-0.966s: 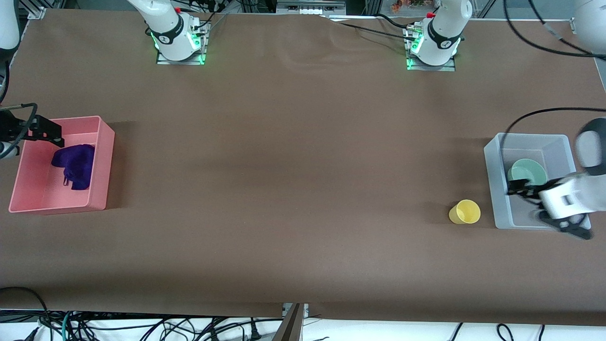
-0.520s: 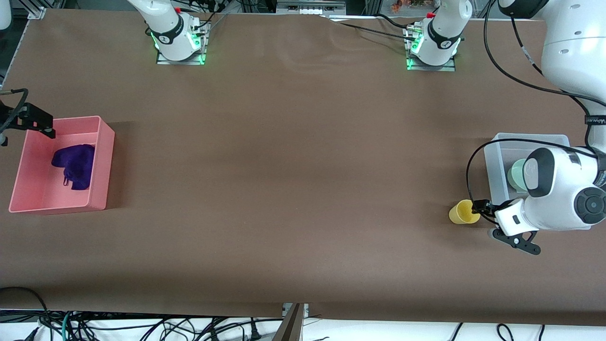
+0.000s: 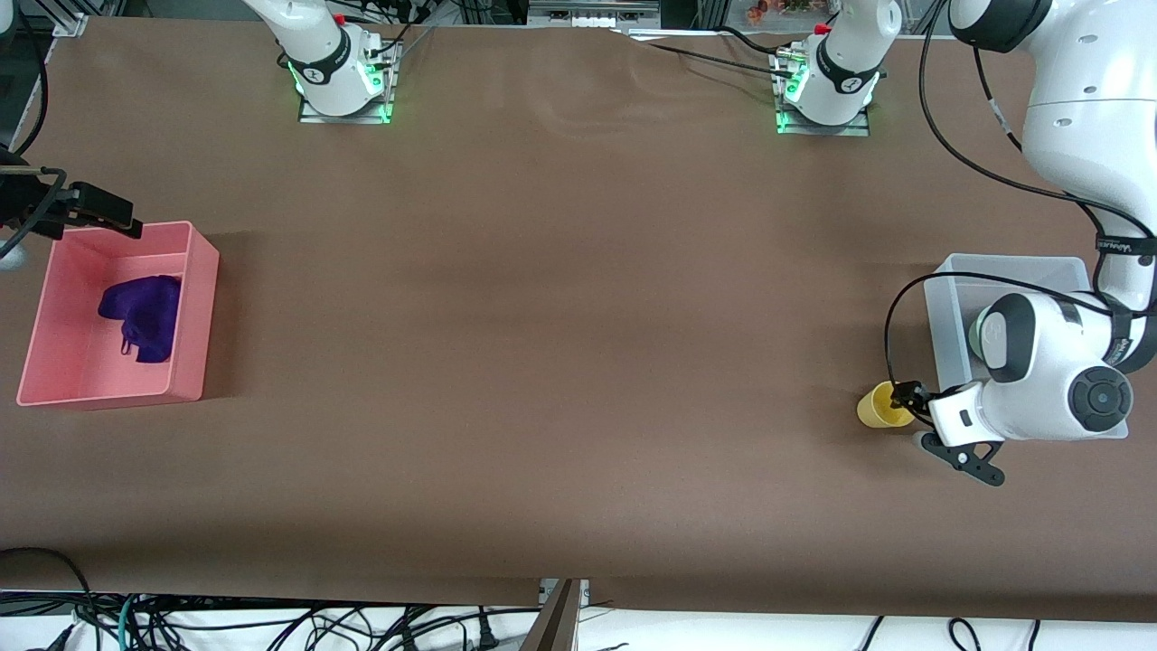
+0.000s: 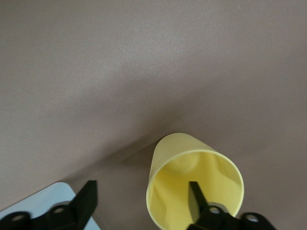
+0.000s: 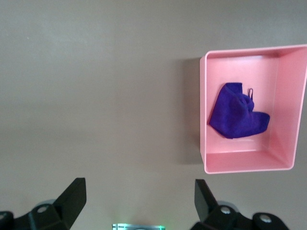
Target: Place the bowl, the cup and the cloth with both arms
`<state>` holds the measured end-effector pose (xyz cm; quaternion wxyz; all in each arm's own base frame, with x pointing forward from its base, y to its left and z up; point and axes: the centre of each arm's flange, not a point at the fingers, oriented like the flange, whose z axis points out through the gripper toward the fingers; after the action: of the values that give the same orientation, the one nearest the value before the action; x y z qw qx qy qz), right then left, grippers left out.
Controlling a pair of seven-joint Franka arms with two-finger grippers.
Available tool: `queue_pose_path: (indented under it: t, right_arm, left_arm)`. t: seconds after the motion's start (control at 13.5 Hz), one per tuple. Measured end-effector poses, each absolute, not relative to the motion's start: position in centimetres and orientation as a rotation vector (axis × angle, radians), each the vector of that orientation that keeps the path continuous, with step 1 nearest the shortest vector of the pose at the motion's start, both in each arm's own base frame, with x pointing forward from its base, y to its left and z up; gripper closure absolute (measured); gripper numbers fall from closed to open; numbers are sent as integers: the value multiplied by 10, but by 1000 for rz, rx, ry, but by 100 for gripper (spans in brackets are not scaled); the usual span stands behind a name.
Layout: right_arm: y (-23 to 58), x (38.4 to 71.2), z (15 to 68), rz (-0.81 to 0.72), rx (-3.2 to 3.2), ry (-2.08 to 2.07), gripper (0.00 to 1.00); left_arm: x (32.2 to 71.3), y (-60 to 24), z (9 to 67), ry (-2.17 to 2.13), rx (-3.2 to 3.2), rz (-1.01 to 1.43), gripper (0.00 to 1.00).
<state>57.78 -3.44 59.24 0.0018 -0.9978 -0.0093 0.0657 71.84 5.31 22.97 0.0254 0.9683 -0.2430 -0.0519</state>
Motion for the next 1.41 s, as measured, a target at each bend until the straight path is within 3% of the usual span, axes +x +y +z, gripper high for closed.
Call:
queue_pose_path:
  t: [0.45,0.52,0.74,1.11,1.41]
  right_arm:
    - [-44,577,590,225,-3149,-7,0]
    - [-44,577,590,225,-3149,-7,0]
    - [-47,576,590,226,-3148,1,0]
    - [-53,576,589,229,-3147,18,0]
    - [-53,576,589,230,-3147,17,0]
  left_arm:
    - [721,52,222,-752,2994,-136,92]
    - [723,51,227,-756,2995,-123,97]
    - [727,52,253,-757,3009,-89,96]
    - [710,71,351,-718,3020,-220,96]
    - [688,132,391,-756,2980,-307,96]
